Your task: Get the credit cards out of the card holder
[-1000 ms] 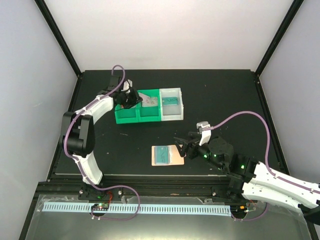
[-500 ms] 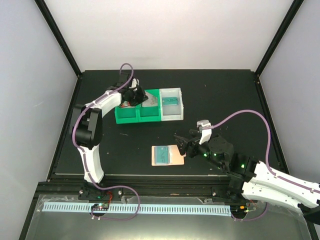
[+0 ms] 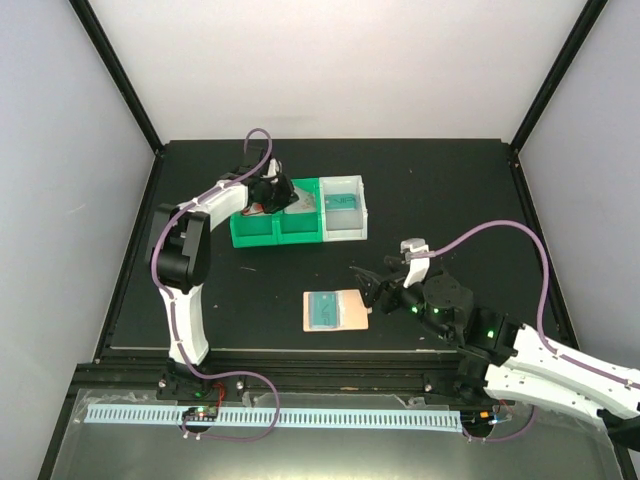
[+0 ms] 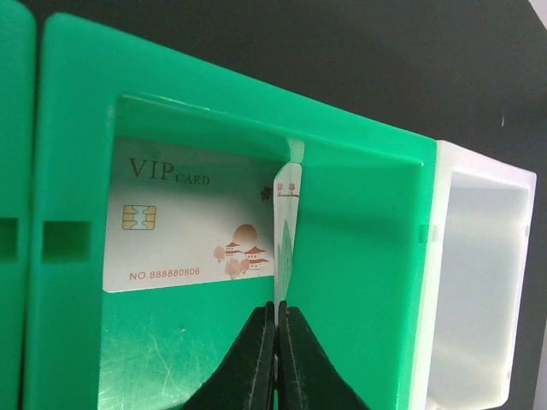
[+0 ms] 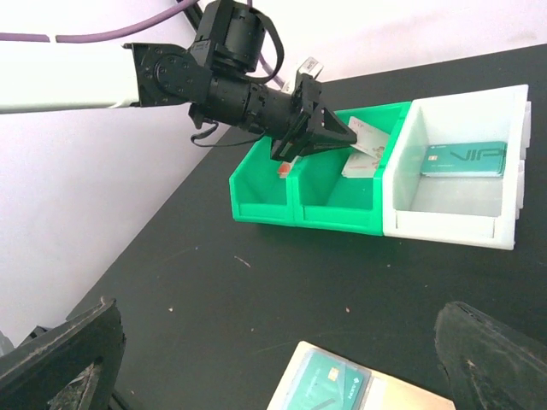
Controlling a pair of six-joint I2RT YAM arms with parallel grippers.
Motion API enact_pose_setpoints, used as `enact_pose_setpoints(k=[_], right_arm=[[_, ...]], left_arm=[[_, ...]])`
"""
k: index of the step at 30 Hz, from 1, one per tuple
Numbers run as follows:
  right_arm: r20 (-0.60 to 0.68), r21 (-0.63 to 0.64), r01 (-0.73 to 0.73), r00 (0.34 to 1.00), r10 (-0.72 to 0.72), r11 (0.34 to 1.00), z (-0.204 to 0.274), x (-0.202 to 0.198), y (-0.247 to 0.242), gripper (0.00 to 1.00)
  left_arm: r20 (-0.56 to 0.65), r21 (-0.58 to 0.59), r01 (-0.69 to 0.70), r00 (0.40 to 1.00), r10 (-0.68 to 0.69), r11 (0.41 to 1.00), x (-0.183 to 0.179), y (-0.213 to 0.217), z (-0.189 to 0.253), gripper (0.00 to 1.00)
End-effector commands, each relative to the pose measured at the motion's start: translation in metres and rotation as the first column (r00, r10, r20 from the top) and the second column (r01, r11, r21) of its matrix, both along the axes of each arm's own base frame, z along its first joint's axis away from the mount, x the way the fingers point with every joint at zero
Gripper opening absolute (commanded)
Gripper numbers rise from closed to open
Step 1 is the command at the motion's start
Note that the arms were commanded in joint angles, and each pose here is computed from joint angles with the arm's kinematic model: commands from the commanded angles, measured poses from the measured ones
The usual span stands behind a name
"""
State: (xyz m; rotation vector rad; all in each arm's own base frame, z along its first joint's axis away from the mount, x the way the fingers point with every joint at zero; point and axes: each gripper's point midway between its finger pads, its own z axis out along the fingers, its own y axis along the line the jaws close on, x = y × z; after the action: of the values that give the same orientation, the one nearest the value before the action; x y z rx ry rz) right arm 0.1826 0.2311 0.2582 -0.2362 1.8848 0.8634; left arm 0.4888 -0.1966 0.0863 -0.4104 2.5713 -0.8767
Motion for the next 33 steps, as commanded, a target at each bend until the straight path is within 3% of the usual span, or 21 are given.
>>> enact_pose_setpoints(k=[1,10,27,33], right_arm=[[0.027,0.028,0.055,0.998,-0.056,0.998,0.007,0.005,-0.011,1.0],[0.039,0.014,0.082,0.996,-0.083,0.997,0.004,0.007,-0.018,1.0],[-0.008,-0.059,0.046,0.999,-0.047,0.997,-0.008,0.007,-0.004,1.0],[-0.027,0.007,0.007,1.0,-0.007,1.0,-0.01,0.001,0.001,1.0]], left_arm=[[0.054,0.011,0.005,0.999,-0.005,1.0,0.013,-0.004,0.012,0.07],[0.077,0.043,0.024,0.997,-0.027,0.999,0.02,-0.004,0.021,0.16],[0.108,0.127,0.027,0.993,-0.041,0.991,0.019,0.007,0.036,0.47],[0.124,0.098,0.066,0.989,-0.078,0.993,0.014,0.0,0.052,0.51]])
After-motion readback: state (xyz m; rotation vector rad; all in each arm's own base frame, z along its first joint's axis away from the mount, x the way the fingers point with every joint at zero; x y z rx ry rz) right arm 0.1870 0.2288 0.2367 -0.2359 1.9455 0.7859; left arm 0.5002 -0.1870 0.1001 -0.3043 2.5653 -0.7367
